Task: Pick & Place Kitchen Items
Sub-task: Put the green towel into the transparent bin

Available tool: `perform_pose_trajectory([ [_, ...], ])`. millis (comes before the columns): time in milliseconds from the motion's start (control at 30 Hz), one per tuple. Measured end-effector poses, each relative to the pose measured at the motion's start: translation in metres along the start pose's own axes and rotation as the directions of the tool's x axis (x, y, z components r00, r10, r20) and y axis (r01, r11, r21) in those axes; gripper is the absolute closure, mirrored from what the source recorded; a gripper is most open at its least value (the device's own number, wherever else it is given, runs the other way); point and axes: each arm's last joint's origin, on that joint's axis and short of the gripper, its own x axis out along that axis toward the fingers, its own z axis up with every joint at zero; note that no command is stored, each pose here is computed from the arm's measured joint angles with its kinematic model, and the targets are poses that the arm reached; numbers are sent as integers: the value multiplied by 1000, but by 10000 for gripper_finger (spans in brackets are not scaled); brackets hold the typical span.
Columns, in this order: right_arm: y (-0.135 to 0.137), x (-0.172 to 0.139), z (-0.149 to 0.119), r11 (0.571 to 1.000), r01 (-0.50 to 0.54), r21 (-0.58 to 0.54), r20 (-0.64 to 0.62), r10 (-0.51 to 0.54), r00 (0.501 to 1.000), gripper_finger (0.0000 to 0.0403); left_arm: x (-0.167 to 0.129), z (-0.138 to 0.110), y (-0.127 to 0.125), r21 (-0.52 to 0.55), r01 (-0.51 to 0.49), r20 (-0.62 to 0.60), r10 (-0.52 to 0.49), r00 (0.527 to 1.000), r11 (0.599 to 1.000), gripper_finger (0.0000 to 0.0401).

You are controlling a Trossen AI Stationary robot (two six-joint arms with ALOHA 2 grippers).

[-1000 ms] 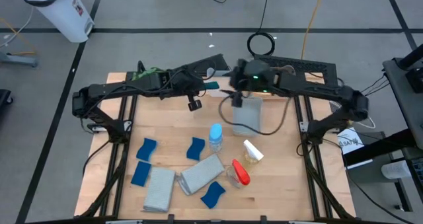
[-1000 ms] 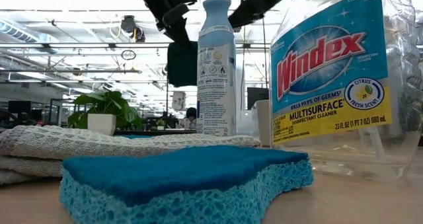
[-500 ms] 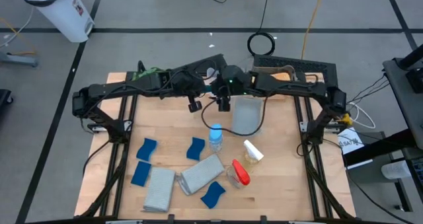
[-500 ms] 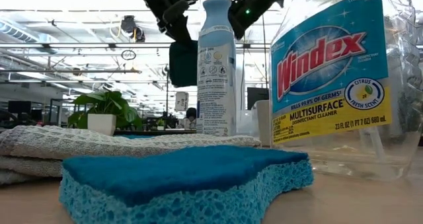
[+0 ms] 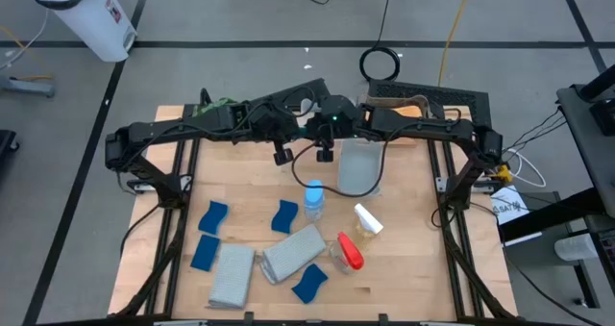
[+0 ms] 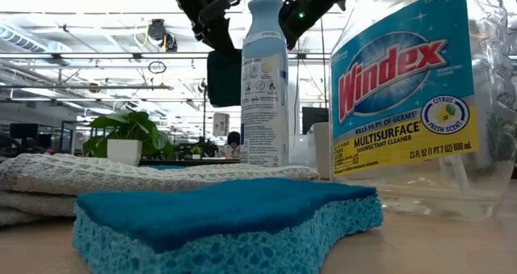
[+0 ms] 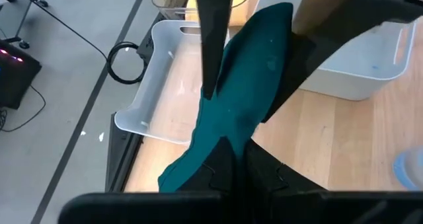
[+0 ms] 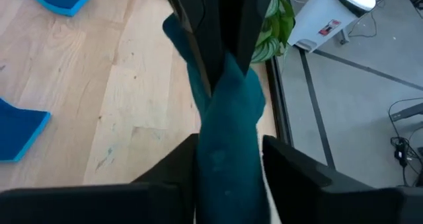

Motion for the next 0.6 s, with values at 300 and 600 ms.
perform_pose_trajectory([
  [300, 10, -1, 4, 998, -21, -53, 4, 21, 1000, 356, 0, 0, 0, -10, -1, 0, 1, 1000, 1000, 380],
  [600, 9, -33, 15, 998, -13, -67, 44, 16, 999, 399, -1, 0, 3, -58, -89, -9, 89, 996, 994, 246],
])
